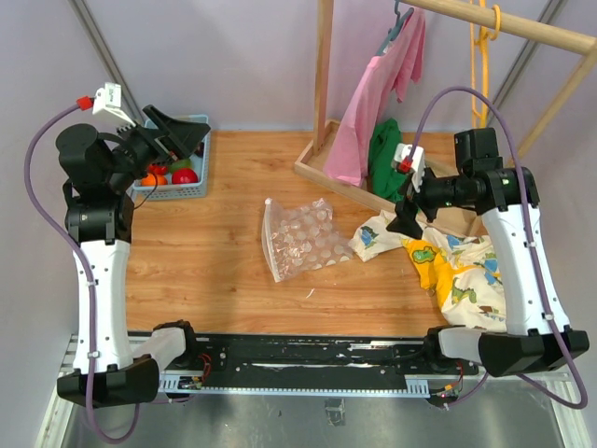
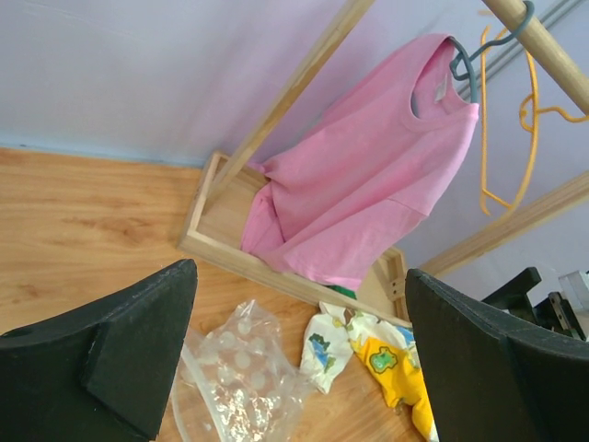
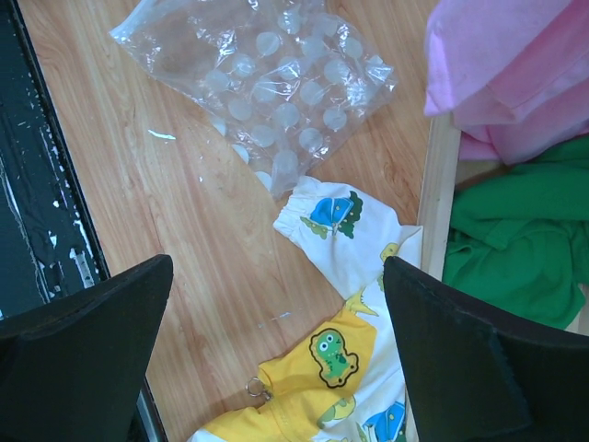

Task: Open the zip-top bag and remove the fake food
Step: Reset both arms

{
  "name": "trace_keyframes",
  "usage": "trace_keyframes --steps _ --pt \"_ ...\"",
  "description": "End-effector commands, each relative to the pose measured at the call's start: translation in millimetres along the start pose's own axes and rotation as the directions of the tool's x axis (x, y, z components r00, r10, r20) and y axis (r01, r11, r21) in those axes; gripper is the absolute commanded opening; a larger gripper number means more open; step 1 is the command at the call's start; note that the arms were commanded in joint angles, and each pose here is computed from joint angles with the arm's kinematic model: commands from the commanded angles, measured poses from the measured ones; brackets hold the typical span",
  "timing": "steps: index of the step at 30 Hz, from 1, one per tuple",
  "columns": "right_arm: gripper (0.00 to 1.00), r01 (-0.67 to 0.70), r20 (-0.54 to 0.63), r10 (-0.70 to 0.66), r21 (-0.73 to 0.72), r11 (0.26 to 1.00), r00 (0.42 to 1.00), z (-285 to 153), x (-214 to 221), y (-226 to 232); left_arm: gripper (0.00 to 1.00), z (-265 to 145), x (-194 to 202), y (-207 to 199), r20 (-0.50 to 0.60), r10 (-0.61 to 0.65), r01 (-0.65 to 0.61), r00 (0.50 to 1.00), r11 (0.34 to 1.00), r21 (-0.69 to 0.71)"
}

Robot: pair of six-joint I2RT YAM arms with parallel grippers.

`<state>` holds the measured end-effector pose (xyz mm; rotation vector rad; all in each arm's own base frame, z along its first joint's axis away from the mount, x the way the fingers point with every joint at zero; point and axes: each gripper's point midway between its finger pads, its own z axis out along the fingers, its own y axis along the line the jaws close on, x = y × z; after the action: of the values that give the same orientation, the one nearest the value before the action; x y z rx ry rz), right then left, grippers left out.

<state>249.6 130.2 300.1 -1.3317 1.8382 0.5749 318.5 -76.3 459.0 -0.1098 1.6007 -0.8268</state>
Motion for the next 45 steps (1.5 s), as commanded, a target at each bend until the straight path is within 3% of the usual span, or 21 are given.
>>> trace_keyframes --steps 1,10,13,19,24,32,45 --pt "0.98 0.053 0.047 -0.052 -0.017 0.998 0.998 -15.2 -4.9 20.3 0.98 -7.1 -7.1 -23.1 0.015 0.003 -0.004 1.0 0.997 0.071" --pt "0.98 0.123 0.168 -0.155 0.187 0.975 0.973 -44.4 -47.6 2.7 0.98 -4.8 -9.8 -39.3 0.005 0.045 -0.046 0.999 0.991 0.122" --pt "0.98 0.043 0.249 -0.124 0.31 0.95 0.961 -57.3 -69.7 -15.1 0.98 -4.7 -10.7 -48.5 -0.005 0.091 -0.09 0.996 0.988 0.128" --pt "0.98 -0.124 0.415 -0.038 0.358 0.925 0.909 -81.1 -114.3 -28.6 0.98 -5.1 -10.9 -53.3 -0.011 0.138 -0.136 0.99 0.983 0.121" --pt "0.98 -0.296 0.507 0.039 0.438 0.849 0.861 -103.0 -132.4 -54.0 0.99 -5.4 -13.8 -58.9 -0.001 0.143 -0.141 0.99 0.979 0.145" --pt "0.99 -0.421 0.525 0.13 0.486 0.766 0.841 -104.8 -121.4 -75.6 0.99 -2.2 -14.9 -62.4 -0.003 0.137 -0.135 0.991 0.976 0.171" --pt "0.99 -0.414 0.522 0.102 0.526 0.743 0.847 -108.7 -118.6 -81.5 0.99 5.2 -9.7 -58.2 -0.024 0.12 -0.114 0.992 0.976 0.184"
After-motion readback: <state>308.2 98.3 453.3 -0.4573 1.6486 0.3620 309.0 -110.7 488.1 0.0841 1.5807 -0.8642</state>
